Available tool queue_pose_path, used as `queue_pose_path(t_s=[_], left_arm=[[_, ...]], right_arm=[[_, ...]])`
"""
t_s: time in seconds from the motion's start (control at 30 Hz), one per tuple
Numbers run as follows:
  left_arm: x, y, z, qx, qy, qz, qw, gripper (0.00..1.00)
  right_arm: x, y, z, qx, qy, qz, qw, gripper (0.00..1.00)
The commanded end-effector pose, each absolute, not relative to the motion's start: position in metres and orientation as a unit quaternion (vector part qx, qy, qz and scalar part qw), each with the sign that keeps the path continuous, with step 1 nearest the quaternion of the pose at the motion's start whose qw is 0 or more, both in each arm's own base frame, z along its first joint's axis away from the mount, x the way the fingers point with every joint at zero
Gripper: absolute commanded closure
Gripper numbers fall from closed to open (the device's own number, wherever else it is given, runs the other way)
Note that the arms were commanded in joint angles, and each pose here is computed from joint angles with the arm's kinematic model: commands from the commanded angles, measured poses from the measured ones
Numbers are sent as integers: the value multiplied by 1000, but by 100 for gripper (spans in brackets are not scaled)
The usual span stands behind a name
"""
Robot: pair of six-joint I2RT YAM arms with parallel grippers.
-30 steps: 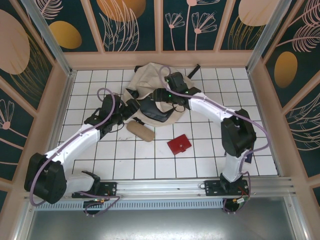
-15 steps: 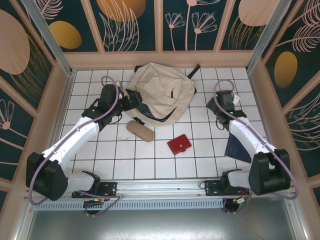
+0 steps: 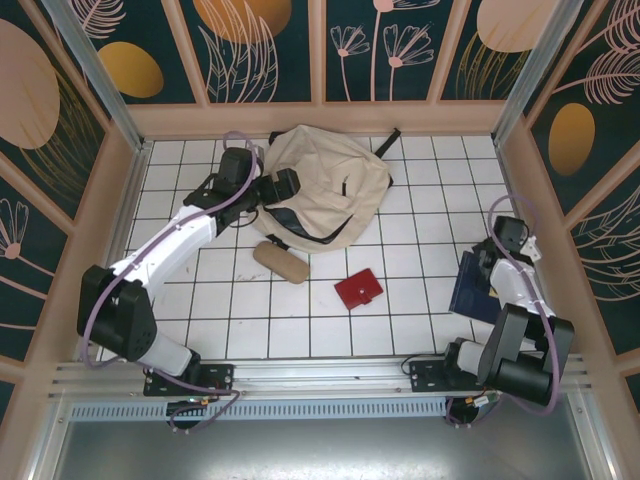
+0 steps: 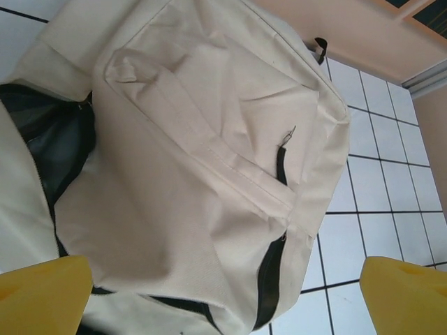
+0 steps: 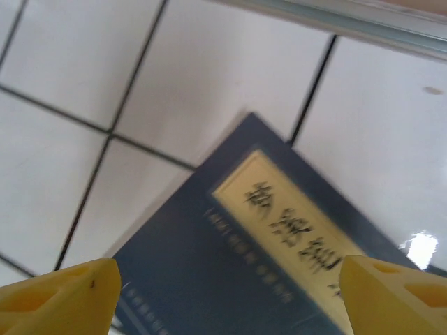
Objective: Pack books, pencil case, and school supplies into a backpack
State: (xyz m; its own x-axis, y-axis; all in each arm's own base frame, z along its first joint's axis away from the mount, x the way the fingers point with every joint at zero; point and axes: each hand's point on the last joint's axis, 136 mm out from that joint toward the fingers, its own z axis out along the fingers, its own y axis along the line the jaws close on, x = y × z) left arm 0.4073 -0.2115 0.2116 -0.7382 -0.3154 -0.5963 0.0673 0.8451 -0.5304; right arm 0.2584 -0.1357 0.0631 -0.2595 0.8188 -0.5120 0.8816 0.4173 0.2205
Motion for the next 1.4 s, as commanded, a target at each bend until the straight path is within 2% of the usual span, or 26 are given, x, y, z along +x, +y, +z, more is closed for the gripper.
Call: queue_pose_path(t_s=[0.0,0.17,0.33,0.43,0.6,0.8,1.13,1.37], left_arm=[[416,-224,225,-58,887,-293,352,2],[429,-236,230,-53,883,-311,348,2],[435,-244,223,-53,882,-322,340,1],[435,-251,219,-50,878,-341,333,1],[435,-273,212,-22,875,-374,307,2],[429,-317,206,14,869,-405,285,1],[393,-421,179,55,868,-441,222,5],[357,-460,139,32,889,-430,155,18]], right_arm=[[244,-146,55,559,781,-55,274,17],[242,-144,37,565,787,-5,248,16],[231,-154,20,576,785,3,227,16],[241,-145,20,570,787,43,234,17],[260,-124,21,546,799,99,231,18],[283,-72,22,510,811,195,209,22],[291,-17,44,461,825,257,203,23],[278,-11,44,426,855,221,197,25]])
